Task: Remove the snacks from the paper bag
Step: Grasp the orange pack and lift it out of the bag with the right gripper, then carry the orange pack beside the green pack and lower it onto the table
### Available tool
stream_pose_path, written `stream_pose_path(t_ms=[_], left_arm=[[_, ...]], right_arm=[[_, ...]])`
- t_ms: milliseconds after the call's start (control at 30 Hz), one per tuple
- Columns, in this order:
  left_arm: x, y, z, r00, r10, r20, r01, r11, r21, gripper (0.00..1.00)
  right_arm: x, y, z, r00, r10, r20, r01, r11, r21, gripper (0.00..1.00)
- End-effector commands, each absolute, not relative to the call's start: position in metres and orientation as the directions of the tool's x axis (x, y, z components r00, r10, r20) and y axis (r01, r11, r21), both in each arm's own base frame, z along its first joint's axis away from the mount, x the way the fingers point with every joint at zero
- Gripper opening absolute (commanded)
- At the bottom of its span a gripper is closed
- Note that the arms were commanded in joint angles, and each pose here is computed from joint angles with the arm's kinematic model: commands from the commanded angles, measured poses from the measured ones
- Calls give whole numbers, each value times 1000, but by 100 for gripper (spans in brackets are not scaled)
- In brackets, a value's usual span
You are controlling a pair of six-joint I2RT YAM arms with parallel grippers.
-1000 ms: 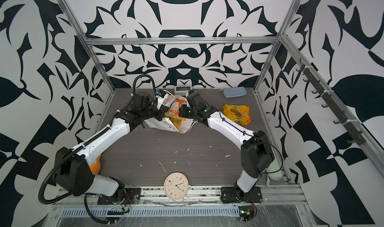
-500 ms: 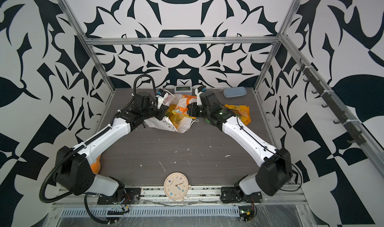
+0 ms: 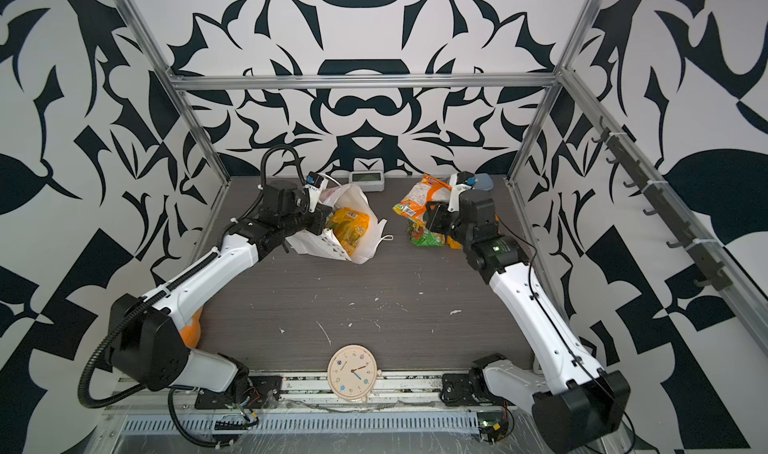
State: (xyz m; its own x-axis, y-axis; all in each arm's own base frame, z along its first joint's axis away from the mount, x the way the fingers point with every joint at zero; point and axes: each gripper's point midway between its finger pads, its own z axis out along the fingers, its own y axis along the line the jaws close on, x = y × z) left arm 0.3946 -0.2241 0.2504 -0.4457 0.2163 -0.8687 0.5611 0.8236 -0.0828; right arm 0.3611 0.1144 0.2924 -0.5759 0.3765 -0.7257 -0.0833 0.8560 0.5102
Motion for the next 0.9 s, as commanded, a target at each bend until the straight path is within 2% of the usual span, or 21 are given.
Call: stream_pose_path(t_ms=[0, 133, 267, 400, 633, 867], left_arm=[[402, -209, 307, -347, 100, -932, 510, 854, -98, 0], [402, -202, 308, -354, 86, -931, 494, 863, -109, 0], [400, -199, 309, -357, 85, -930, 489, 866, -108, 0], [398, -201, 311, -354, 84, -932, 498, 860, -111, 0], [399, -203, 309, -360, 75, -930, 500, 857, -125, 0], [399, -205, 308, -363, 72, -929, 506, 852, -132, 0]], right_arm=[[380, 113, 279, -606, 361, -708, -95, 852, 515, 0], [405, 128, 247, -726, 180, -663, -205, 864, 460, 0], [426, 155, 224, -743, 29, -668, -344, 840, 419, 0], [450, 166, 186, -782, -56, -621, -330, 882, 336, 0], [484, 182, 146, -815, -45, -578, -262, 918, 298, 0], [503, 187, 131, -807, -21, -591, -219, 939, 264, 2]])
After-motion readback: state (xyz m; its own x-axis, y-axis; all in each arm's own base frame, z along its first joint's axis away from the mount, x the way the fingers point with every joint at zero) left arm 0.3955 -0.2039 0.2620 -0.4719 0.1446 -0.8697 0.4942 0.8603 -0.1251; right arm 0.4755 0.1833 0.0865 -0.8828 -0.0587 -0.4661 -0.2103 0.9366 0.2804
